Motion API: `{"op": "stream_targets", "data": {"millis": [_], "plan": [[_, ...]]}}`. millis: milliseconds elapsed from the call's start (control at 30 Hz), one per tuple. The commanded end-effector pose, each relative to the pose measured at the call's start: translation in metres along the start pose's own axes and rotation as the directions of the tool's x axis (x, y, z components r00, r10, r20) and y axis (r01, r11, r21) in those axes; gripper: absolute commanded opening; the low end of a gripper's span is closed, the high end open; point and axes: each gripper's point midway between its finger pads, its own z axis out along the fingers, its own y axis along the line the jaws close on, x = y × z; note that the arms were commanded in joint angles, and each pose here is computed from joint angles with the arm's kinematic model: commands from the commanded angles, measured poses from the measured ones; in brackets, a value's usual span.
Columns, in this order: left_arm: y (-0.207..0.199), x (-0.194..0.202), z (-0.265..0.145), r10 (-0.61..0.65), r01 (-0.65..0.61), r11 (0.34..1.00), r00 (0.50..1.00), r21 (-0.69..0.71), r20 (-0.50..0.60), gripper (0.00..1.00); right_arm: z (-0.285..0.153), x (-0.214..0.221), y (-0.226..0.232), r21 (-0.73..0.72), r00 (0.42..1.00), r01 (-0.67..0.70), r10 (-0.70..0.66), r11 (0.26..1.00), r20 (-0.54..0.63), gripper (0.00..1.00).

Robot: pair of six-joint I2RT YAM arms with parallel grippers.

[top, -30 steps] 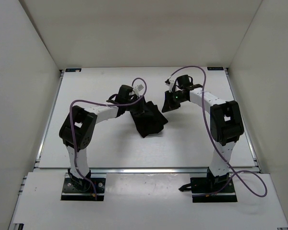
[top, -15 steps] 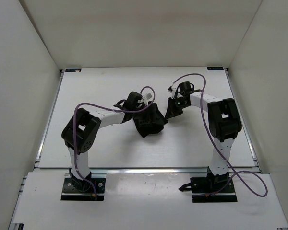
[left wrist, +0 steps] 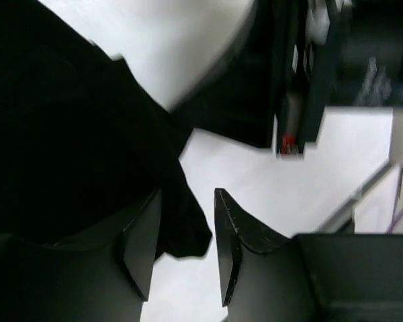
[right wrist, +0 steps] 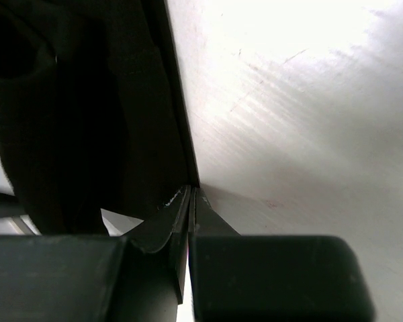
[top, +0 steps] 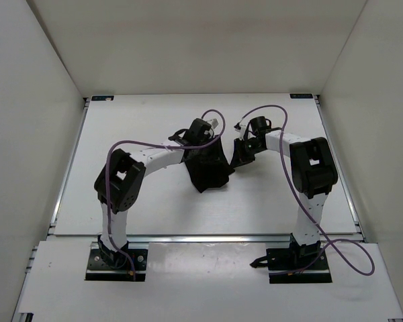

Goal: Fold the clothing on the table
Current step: Fold the skirt

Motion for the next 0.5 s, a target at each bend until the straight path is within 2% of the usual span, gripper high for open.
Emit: {"op": "stream_targets", "data": {"millis": [0,33,67,100,200,267,367,467], "plan": [[0.01,-0.016,0.005,0.008,-0.003,0.995,0.999,-0.096,0.051,0.47,0.007,0.002,0.004,-0.031,1.0,0.03,-0.03,0.999,0.001,0.0],[0.011,-0.023,0.005,0.006,0.0,0.994,0.998,-0.106,0.062,0.5,0.008,0.003,0.005,-0.034,0.999,0.035,-0.035,0.999,-0.003,0.0],[0.015,-0.027,0.007,0.017,-0.008,0.992,0.997,-0.123,0.072,0.65,0.008,0.003,0.005,-0.032,1.0,0.03,-0.03,0.999,-0.002,0.01],[0.019,-0.032,0.006,0.035,-0.023,0.987,0.997,-0.16,0.073,0.75,0.008,0.003,0.005,-0.032,0.999,0.037,-0.037,0.999,-0.004,0.0],[0.029,-0.05,0.001,0.112,-0.081,0.958,0.989,-0.274,0.098,0.94,0.009,0.005,0.003,-0.037,1.0,0.026,-0.026,0.999,-0.007,0.0],[0.037,-0.061,-0.003,0.136,-0.096,0.943,0.985,-0.32,0.105,0.99,0.008,0.0,0.005,-0.038,0.999,0.033,-0.033,0.999,0.006,0.0],[0.041,-0.08,-0.009,0.176,-0.118,0.926,0.975,-0.358,0.134,0.99,0.007,-0.002,0.003,-0.038,1.0,0.021,-0.021,0.999,0.011,0.0],[0.048,-0.086,-0.008,0.193,-0.132,0.919,0.972,-0.372,0.131,0.94,0.009,0.001,0.003,-0.04,1.0,0.025,-0.025,0.999,0.003,0.0]]}}
